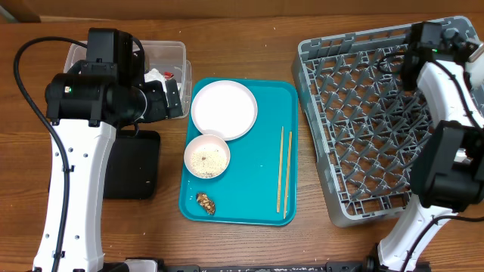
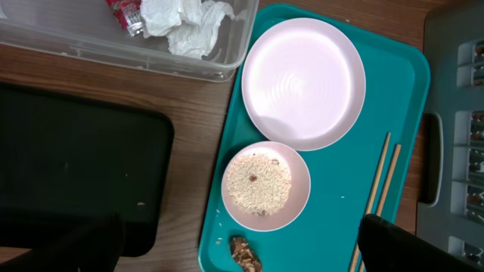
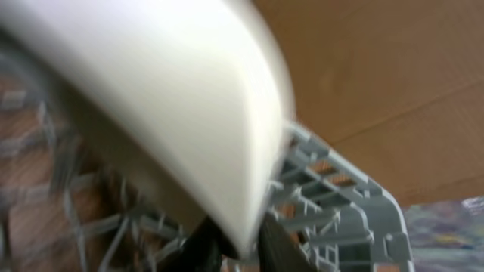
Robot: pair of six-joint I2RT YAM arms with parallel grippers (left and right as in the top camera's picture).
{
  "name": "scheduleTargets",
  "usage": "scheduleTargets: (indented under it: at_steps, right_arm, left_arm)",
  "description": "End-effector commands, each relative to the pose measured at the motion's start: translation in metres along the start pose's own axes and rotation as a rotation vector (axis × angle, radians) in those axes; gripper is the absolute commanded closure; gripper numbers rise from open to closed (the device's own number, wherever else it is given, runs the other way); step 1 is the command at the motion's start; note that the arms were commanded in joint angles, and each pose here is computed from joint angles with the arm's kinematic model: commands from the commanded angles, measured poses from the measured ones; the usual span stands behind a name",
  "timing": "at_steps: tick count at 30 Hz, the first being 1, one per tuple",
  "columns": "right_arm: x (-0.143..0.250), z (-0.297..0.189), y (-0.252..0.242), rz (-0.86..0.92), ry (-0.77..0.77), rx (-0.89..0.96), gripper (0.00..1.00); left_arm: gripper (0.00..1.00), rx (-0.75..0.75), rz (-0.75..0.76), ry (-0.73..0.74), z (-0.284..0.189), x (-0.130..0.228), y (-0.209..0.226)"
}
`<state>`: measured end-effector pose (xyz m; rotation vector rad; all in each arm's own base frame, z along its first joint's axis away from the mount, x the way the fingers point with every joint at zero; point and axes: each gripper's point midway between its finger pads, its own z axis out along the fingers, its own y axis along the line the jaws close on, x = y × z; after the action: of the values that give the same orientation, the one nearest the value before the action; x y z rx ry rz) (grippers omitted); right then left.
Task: Sort waste into correct bins and load items into the dishwasher
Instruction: 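Place the pale blue bowl into the dish rack's back right, then grasp the pink rice bowl with the left gripper and lift it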
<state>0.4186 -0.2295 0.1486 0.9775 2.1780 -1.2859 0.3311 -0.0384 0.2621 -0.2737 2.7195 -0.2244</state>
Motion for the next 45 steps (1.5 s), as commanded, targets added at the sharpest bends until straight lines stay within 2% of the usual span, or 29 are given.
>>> scheduleTargets:
  at_steps: [1,5,10,15,17,19,21,22,24,28,34,39,45]
  right_arm:
    - [0.001,-0.019,0.009,-0.008,0.002,-0.072,0.63]
    - [-0.009,-0.036,0.001,0.02,-0.014,-0.112,0.49]
    - [-0.029,-0.063,-0.024,0.107,-0.036,-0.208,0.42]
    - [-0.039,-0.102,-0.048,0.171,-0.021,-0.397,0.35]
    - [-0.033,-0.12,-0.05,0.167,0.016,-0.511,0.34]
    - [-0.022,-0.141,-0.046,0.148,0.076,-0.651,0.25]
    - [-0.007,-0.158,-0.042,0.115,0.144,-0.758,0.2]
    - [0.009,-0.171,-0.036,0.077,0.216,-0.842,0.12]
    - [0.039,-0.188,-0.029,0.006,0.356,-0.944,0.05]
    - [0.068,-0.202,-0.032,-0.137,0.446,-1.012,0.02]
    - [0.076,-0.21,-0.032,-0.15,0.493,-1.044,0.01]
    - [0.076,-0.211,-0.032,-0.151,0.495,-1.047,0.01]
    - [0.077,-0.212,-0.032,-0.151,0.499,-1.053,0.0]
  left_arm:
    - [0.0,-0.003,-0.009,-0.006,0.0,-0.002,0.001]
    - [0.0,-0.003,-0.009,-0.005,0.0,-0.002,0.001]
    - [0.0,-0.003,-0.008,-0.006,0.0,-0.002,0.001]
    - [0.0,-0.003,-0.008,-0.006,0.0,-0.002,0.001]
    - [0.0,-0.003,-0.008,-0.006,0.0,-0.002,0.001]
    - [0.0,-0.003,-0.009,-0.005,0.0,-0.002,0.001]
    - [0.0,-0.003,-0.008,-0.006,0.0,-0.002,0.001]
    - [0.0,-0.003,-0.008,-0.006,0.0,-0.002,0.001]
    - [0.0,-0.002,-0.009,-0.006,0.0,-0.002,0.001]
    - [0.01,0.008,0.018,0.001,0.001,0.001,-0.008]
    - [0.01,0.022,0.121,0.049,0.013,0.022,-0.037]
    - [0.01,0.025,0.205,0.149,0.043,0.06,-0.055]
    - [0.01,0.022,0.236,0.242,0.087,0.106,-0.066]
